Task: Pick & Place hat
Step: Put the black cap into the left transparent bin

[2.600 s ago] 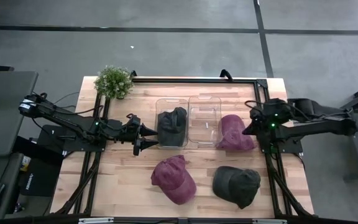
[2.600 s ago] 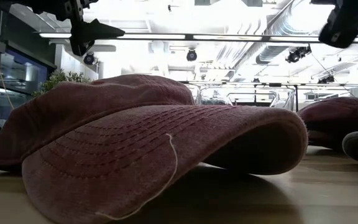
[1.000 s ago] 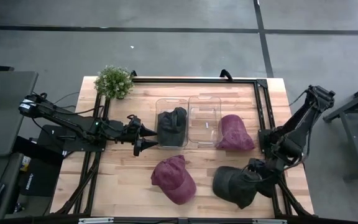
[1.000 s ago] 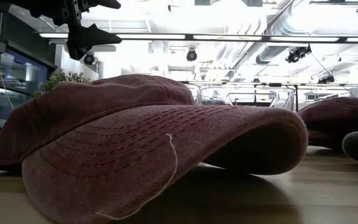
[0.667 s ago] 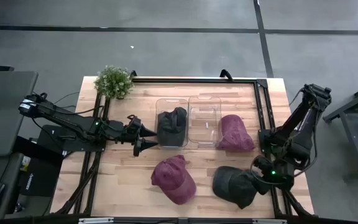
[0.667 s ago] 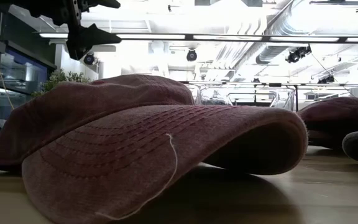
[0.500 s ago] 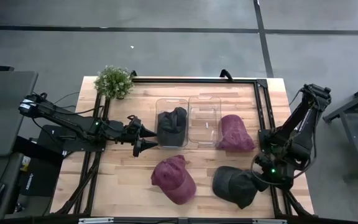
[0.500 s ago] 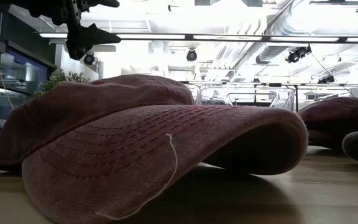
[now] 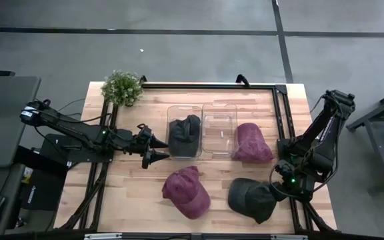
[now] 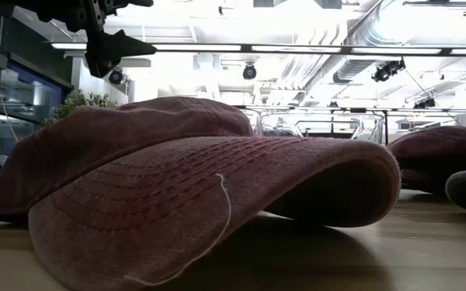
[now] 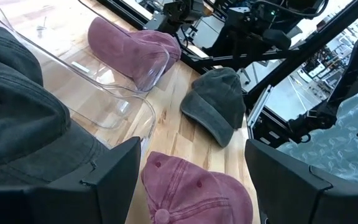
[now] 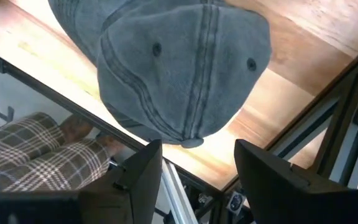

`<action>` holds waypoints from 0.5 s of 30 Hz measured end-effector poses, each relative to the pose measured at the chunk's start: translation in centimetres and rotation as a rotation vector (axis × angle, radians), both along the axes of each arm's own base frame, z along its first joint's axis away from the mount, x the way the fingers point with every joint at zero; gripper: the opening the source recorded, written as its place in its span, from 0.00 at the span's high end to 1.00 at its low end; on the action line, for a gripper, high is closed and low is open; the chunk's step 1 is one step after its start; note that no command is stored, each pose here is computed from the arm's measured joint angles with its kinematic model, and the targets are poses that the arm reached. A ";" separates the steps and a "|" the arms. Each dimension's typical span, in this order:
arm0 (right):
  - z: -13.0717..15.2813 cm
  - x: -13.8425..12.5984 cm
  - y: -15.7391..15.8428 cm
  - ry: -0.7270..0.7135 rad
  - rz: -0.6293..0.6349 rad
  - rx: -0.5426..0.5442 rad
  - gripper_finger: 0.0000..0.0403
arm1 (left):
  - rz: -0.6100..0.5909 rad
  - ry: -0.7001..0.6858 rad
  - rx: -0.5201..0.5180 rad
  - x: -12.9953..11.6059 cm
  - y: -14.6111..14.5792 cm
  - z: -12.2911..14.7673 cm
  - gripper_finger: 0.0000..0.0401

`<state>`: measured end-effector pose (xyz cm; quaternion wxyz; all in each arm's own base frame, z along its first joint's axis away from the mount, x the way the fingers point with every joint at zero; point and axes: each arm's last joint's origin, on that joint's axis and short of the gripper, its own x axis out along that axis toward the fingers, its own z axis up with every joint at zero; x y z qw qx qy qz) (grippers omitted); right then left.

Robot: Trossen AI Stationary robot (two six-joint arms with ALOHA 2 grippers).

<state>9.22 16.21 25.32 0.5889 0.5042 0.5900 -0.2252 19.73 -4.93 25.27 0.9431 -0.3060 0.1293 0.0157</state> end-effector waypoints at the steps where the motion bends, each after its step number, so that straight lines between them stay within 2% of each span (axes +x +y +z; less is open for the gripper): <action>1: 0.0 0.0 0.0 0.005 -0.002 -0.001 0.50 | 0.000 0.000 0.000 0.0 0.0 0.0 0.30; 15: -1.7 1.0 1.7 0.037 -0.011 -0.047 0.47 | -0.001 0.012 0.006 0.0 0.0 -0.1 0.30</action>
